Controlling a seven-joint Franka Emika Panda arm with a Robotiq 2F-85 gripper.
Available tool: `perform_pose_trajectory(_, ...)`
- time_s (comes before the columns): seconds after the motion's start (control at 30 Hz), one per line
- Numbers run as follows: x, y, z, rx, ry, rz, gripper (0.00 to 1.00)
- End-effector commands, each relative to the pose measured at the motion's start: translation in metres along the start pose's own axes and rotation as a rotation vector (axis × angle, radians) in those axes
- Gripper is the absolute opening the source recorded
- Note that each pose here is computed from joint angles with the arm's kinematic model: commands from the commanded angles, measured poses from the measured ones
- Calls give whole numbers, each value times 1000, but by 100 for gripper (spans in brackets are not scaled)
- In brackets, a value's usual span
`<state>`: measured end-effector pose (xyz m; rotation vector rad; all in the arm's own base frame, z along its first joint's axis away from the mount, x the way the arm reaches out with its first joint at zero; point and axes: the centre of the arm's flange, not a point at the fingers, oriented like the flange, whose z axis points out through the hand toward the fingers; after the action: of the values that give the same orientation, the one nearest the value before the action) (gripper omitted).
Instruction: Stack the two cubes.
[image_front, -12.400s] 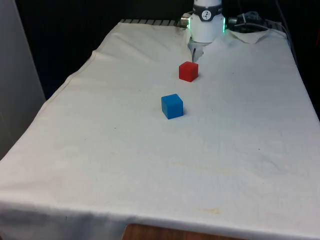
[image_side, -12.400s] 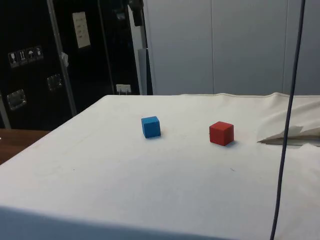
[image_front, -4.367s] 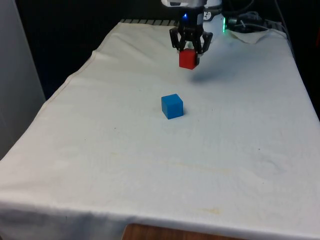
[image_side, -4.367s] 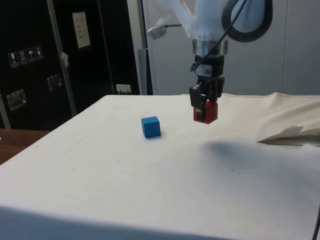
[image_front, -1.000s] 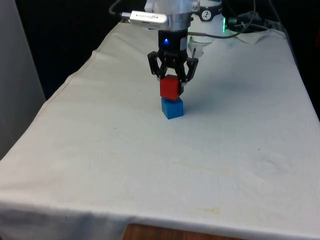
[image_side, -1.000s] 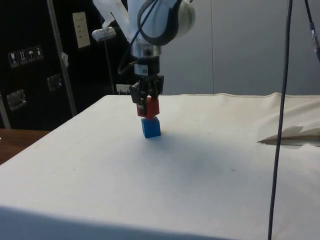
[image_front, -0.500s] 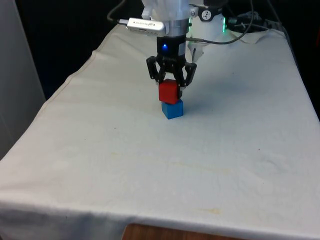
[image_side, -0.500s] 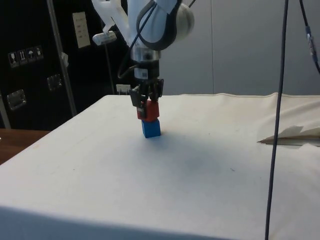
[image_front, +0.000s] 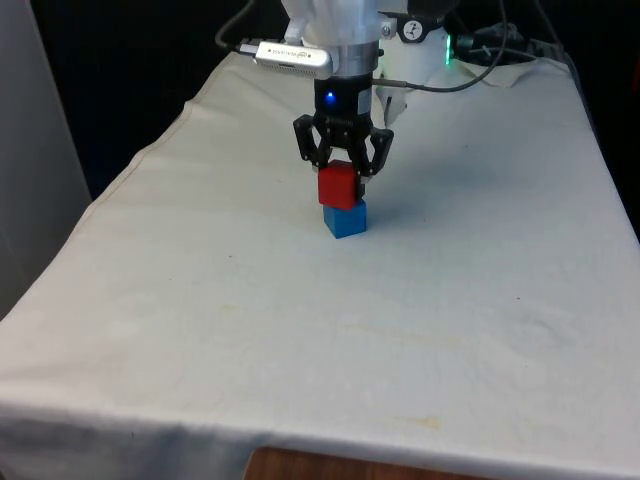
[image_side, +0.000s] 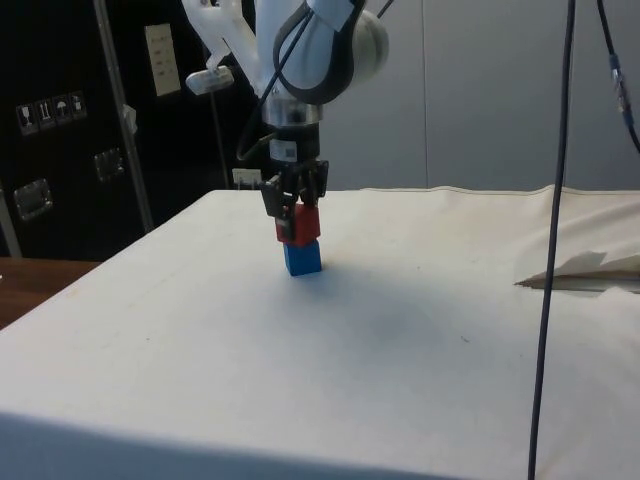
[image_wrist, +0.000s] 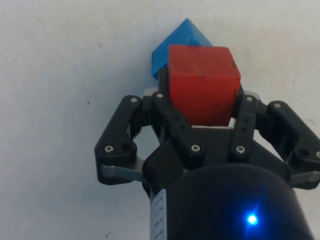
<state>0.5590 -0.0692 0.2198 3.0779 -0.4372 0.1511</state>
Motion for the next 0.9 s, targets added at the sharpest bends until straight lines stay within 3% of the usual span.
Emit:
perform_pose_trajectory(0.0,0,0,0,1,0,0,1)
perform_pose_trajectory(0.23,0,0,0,0,0,1,3)
perform_pose_trajectory(0.4,0,0,0,0,0,0,46)
perform_pose_trajectory(0.43,0,0,0,0,0,0,46)
perform_pose_trajectory(0.47,0,0,0,0,0,0,56)
perform_pose_trajectory(0.5,0,0,0,0,0,0,75)
perform_pose_trajectory(0.57,0,0,0,0,0,0,95)
perform_pose_trajectory(0.6,0,0,0,0,0,0,100)
perform_pose_trajectory(0.87,1,0,-6,1,1,0,100)
